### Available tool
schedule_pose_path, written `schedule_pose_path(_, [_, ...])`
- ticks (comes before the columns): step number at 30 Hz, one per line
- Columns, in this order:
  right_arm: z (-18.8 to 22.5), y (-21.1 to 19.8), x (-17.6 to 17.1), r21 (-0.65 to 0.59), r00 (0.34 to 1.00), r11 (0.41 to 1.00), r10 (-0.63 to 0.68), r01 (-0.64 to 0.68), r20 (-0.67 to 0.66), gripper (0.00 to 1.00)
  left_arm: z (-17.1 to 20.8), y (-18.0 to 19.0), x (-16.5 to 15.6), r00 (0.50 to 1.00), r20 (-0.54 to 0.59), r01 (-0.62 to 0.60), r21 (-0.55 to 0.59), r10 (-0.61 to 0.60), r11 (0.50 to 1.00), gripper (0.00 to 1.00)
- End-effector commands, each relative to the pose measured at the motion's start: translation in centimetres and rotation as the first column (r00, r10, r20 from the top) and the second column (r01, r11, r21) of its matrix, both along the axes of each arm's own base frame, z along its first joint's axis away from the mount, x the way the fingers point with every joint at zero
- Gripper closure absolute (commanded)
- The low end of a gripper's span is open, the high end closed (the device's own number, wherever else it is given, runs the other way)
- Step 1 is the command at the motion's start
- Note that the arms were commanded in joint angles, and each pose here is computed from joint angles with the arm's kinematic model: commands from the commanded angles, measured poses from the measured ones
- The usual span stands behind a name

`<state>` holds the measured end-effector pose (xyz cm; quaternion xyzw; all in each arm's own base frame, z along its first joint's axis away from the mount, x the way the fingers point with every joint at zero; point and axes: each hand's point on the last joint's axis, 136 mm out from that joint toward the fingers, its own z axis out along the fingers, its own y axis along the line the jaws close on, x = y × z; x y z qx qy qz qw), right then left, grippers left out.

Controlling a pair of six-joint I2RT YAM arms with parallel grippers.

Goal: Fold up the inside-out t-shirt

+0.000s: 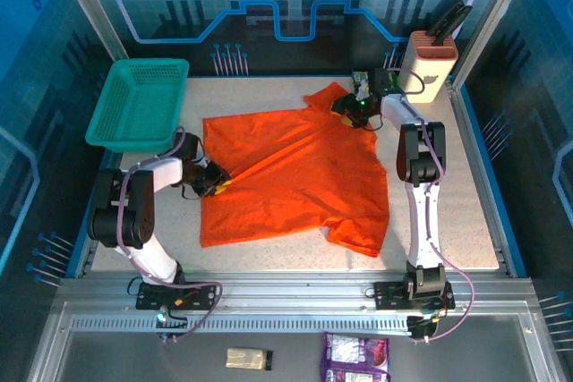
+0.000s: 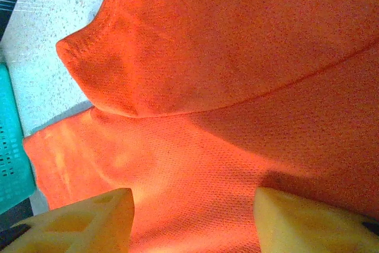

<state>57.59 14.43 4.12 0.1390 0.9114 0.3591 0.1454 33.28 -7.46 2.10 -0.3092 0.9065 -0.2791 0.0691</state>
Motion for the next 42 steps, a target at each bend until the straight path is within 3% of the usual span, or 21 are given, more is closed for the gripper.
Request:
schedule_pose_path(1, [3.8, -0.5, -1.0, -0.005, 0.999, 1.0, 0.027, -0.027, 0.047, 0.43, 3.1, 0.6, 1.2, 0.999, 0.042, -0.009, 0.019, 0.009, 1.0, 0.72])
schedule_pose_path(4, [6.4, -1.1, -2.6, -0.047, 0.997, 0.998, 0.046, -0.043, 0.065, 0.42, 5.6, 0.2, 3.1, 0.995, 0.096, 0.021, 0.046, -0.026, 0.999, 0.72])
schedule_pose_path(9, [6.7, -2.1, -7.5, -0.094, 0.997, 0.992, 0.078, -0.079, -0.014, 0.42, 7.3, 0.0, 7.3, 0.988, 0.139, 0.056, 0.117, -0.072, 0.992, 0.73])
schedule_pose_path(16, [4.5, -3.8, -15.3, -0.139, 0.99, 0.985, 0.088, -0.103, -0.11, 0.42, 5.5, 0.4, 13.9, 0.987, 0.125, 0.081, 0.158, -0.101, 0.984, 0.75])
schedule_pose_path(23, [0.4, -6.9, -20.1, -0.123, 0.98, 0.992, -0.001, -0.024, -0.199, 0.42, 2.3, 1.2, 18.6, 0.995, 0.072, 0.057, 0.132, -0.067, 0.99, 0.76])
schedule_pose_path(30, [-2.4, -9.4, -22.6, -0.09, 0.96, 0.992, -0.107, 0.087, -0.259, 0.42, -0.3, 3.2, 20.2, 0.999, 0.028, -0.019, 0.083, 0.017, 0.996, 0.75])
schedule_pose_path(38, [-1.0, -8.5, -23.2, -0.057, 0.966, 0.995, -0.088, 0.076, -0.243, 0.42, -2.0, 4.0, 22.4, 0.999, 0.028, -0.017, 0.057, 0.016, 0.998, 0.75])
schedule_pose_path(42, [0.7, -8.2, -22.6, -0.061, 0.974, 0.996, -0.074, 0.062, -0.212, 0.42, -1.1, 3.7, 23.1, 0.999, 0.045, -0.008, 0.034, 0.007, 0.999, 0.75])
